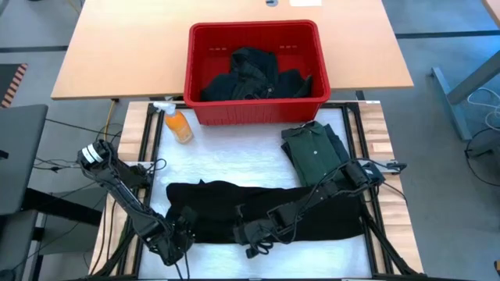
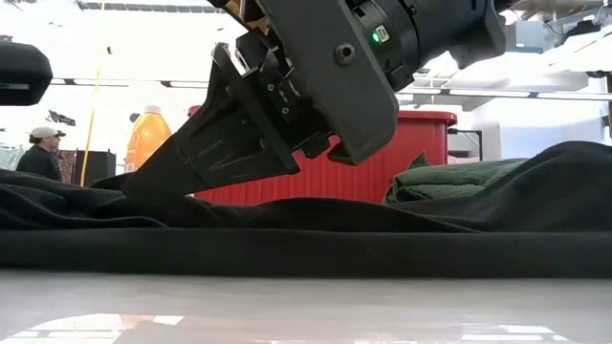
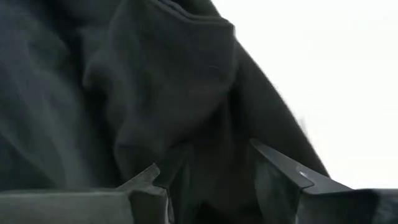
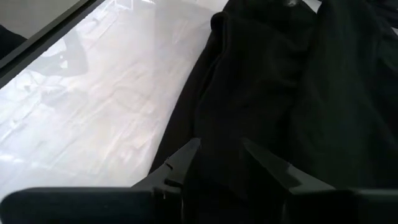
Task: Fold laundry
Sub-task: Fold the black shirt
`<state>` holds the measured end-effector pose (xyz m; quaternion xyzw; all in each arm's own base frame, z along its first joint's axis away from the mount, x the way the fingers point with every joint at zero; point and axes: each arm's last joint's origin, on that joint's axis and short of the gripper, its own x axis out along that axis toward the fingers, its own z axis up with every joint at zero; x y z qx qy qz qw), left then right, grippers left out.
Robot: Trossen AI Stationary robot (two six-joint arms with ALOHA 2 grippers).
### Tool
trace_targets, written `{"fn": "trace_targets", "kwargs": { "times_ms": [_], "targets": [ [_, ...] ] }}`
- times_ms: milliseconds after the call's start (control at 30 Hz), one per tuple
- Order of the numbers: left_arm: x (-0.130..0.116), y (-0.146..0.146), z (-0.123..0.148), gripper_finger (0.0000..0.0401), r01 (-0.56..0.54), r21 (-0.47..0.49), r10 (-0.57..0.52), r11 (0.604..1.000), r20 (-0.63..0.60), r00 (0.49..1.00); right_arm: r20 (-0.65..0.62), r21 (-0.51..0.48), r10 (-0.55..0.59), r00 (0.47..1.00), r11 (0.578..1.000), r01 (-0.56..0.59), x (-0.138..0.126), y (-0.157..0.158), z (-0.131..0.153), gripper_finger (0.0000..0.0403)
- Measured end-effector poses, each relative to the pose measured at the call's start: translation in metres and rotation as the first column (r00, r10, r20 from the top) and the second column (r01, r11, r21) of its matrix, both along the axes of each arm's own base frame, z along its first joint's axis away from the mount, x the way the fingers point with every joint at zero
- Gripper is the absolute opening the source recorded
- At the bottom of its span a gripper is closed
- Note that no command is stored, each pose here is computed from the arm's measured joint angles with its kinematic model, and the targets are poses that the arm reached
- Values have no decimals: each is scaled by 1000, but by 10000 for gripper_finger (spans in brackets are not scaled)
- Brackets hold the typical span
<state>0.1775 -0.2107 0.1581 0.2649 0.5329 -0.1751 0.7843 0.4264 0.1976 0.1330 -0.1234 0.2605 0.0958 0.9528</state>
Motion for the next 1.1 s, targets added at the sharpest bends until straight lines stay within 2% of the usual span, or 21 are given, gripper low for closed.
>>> {"fn": "trace_targets", "kwargs": {
  "times_ms": [367, 667, 767, 867, 1100],
  "targets": [
    [1, 1, -1, 111, 20, 0, -20, 1000, -12, 1000, -11, -11, 6, 1000, 1000, -6, -1, 0, -1, 137],
    [5, -1, -15, 62, 10, 17, -9, 1000, -42, 999, -13, -8, 10, 1000, 1000, -10, 0, -1, -1, 136],
    [6, -1, -15, 35, 9, 18, -9, 1000, -43, 999, -18, -6, 7, 1000, 1000, -7, -1, -1, -2, 136],
    [8, -2, -12, 7, 7, 31, -6, 1000, -40, 999, -35, -12, 0, 999, 1000, -1, -1, -3, -3, 136],
    [11, -7, 9, 0, 38, 72, -32, 997, -81, 996, -48, 2, 15, 999, 1000, -15, 1, -7, -4, 136]
  ]
}}
